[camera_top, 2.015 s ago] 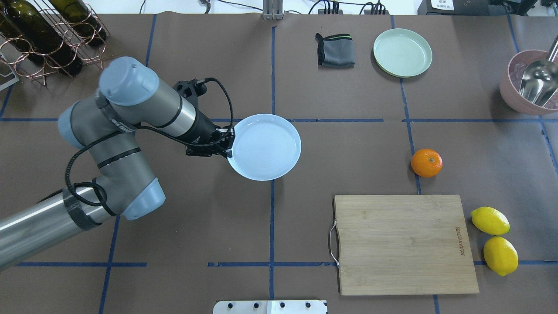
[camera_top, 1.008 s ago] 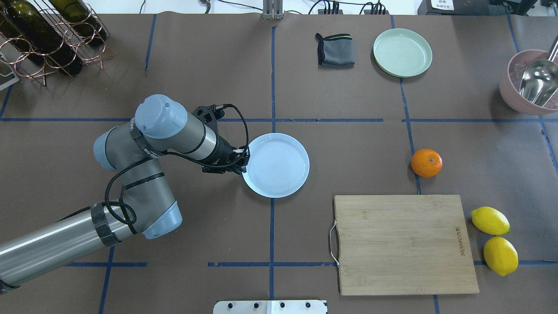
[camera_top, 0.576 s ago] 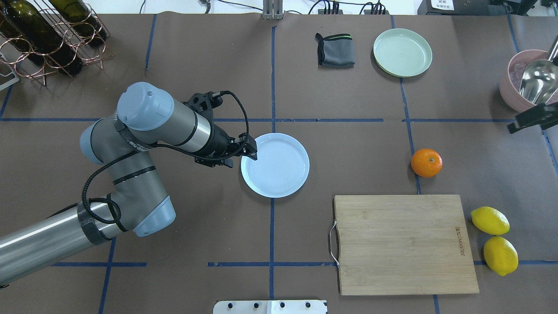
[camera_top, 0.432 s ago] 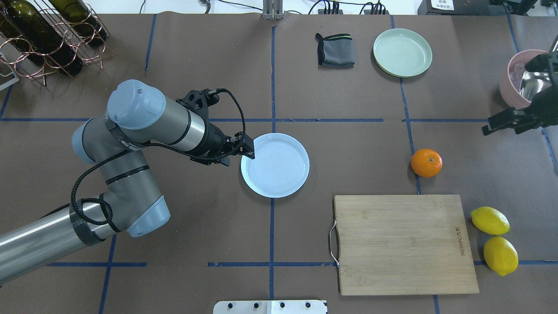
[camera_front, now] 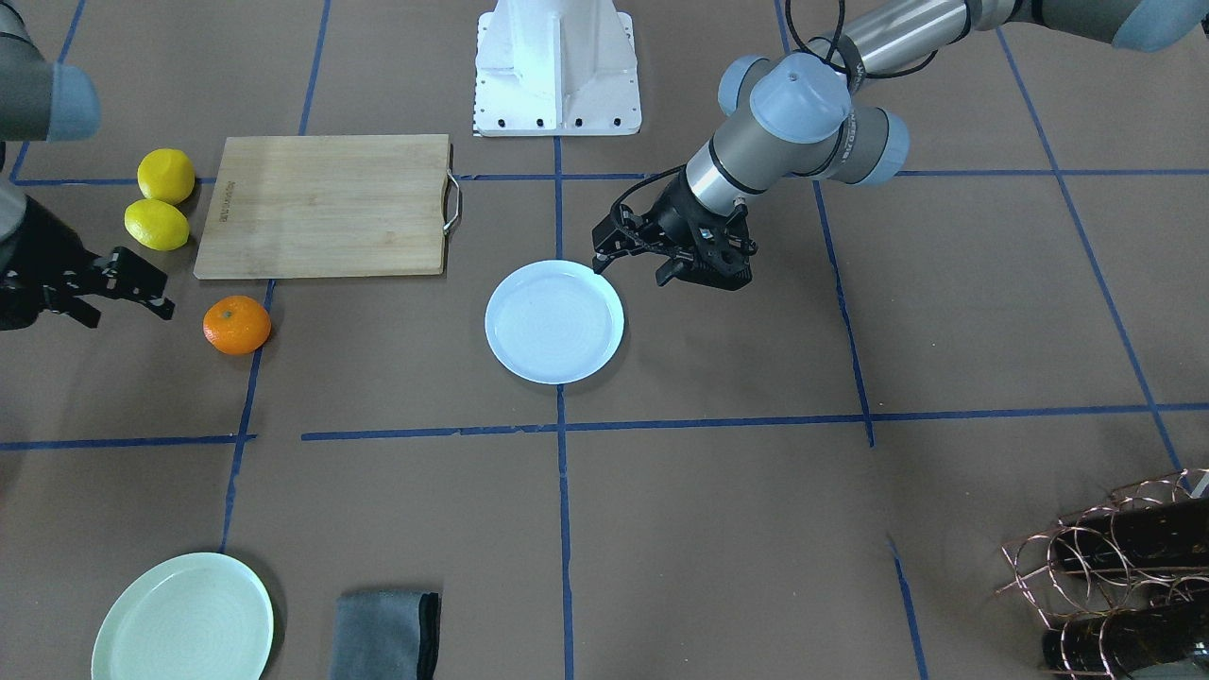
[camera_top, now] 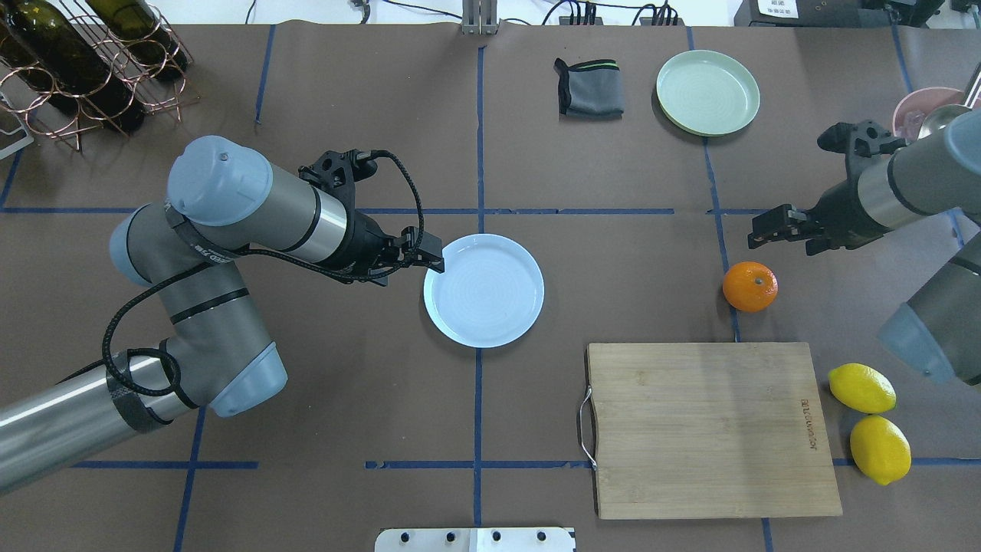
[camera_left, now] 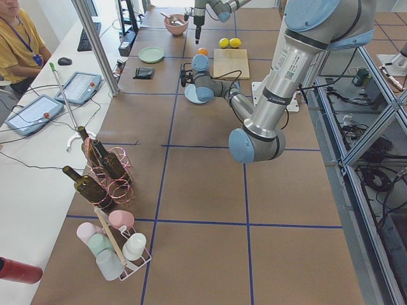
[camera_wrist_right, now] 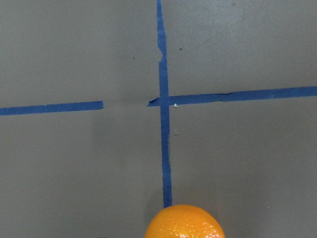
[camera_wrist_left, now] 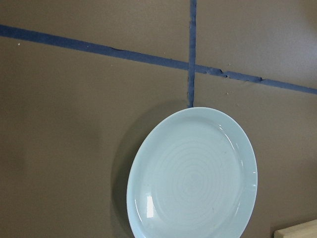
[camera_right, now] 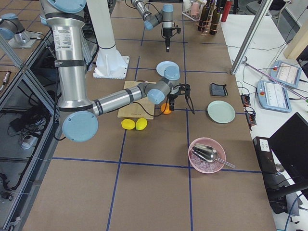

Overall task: Pick orange to plate
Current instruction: 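Release the plate with the left gripper while the right gripper reaches toward the orange, then close the right gripper on the orange and lift it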

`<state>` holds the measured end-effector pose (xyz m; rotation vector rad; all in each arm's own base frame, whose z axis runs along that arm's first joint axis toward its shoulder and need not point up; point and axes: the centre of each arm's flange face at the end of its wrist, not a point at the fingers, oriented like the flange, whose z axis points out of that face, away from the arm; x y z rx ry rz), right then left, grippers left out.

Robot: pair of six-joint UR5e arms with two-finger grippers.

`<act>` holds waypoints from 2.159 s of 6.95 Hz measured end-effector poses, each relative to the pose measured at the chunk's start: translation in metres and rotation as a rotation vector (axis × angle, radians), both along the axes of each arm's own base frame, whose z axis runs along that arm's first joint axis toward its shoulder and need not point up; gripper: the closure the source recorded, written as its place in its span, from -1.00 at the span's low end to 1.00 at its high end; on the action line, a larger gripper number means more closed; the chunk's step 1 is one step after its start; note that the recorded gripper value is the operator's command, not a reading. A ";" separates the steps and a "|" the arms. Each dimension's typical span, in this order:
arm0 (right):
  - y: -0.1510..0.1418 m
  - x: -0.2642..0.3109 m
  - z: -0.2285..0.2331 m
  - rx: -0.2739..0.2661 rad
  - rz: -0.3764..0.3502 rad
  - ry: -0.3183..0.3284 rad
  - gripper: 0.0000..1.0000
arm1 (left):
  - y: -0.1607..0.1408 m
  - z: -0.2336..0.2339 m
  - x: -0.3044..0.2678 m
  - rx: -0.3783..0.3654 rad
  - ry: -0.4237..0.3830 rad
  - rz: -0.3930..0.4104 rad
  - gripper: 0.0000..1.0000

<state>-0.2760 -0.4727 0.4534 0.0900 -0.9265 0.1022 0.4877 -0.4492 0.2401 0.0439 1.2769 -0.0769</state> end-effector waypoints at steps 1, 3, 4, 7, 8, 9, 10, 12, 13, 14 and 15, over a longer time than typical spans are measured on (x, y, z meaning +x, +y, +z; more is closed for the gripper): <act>0.004 -0.013 -0.001 0.012 0.010 0.016 -1.00 | 0.000 0.001 0.000 -0.012 -0.003 -0.004 -1.00; 0.009 -0.025 0.008 0.007 0.007 0.040 -1.00 | 0.000 0.005 0.000 -0.043 -0.008 -0.012 -1.00; 0.012 -0.031 0.013 0.005 0.001 0.052 -1.00 | 0.001 0.010 0.000 -0.051 -0.013 -0.013 -1.00; 0.018 -0.044 0.022 0.003 -0.017 0.073 -1.00 | 0.001 0.015 -0.001 -0.059 -0.018 -0.014 -1.00; 0.018 -0.047 0.026 -0.001 -0.021 0.078 -1.00 | 0.001 0.016 -0.001 -0.061 -0.018 -0.015 -1.00; 0.018 -0.050 0.031 -0.005 -0.026 0.087 -1.00 | 0.001 0.017 -0.002 -0.063 -0.018 -0.016 -1.00; 0.017 -0.054 0.036 -0.007 -0.028 0.097 -1.00 | 0.001 0.017 -0.002 -0.065 -0.018 -0.017 -1.00; 0.019 -0.064 0.042 -0.002 -0.032 0.114 -0.70 | 0.001 0.017 -0.003 -0.066 -0.016 -0.019 -1.00; 0.020 -0.066 0.042 -0.001 -0.034 0.117 0.19 | 0.002 0.017 -0.004 -0.066 -0.015 -0.019 -1.00; 0.020 -0.067 0.042 0.000 -0.034 0.118 0.99 | 0.002 0.016 -0.005 -0.065 -0.014 -0.020 -1.00; 0.021 -0.067 0.042 -0.002 -0.033 0.118 1.00 | 0.002 0.016 -0.005 -0.068 -0.013 -0.021 -1.00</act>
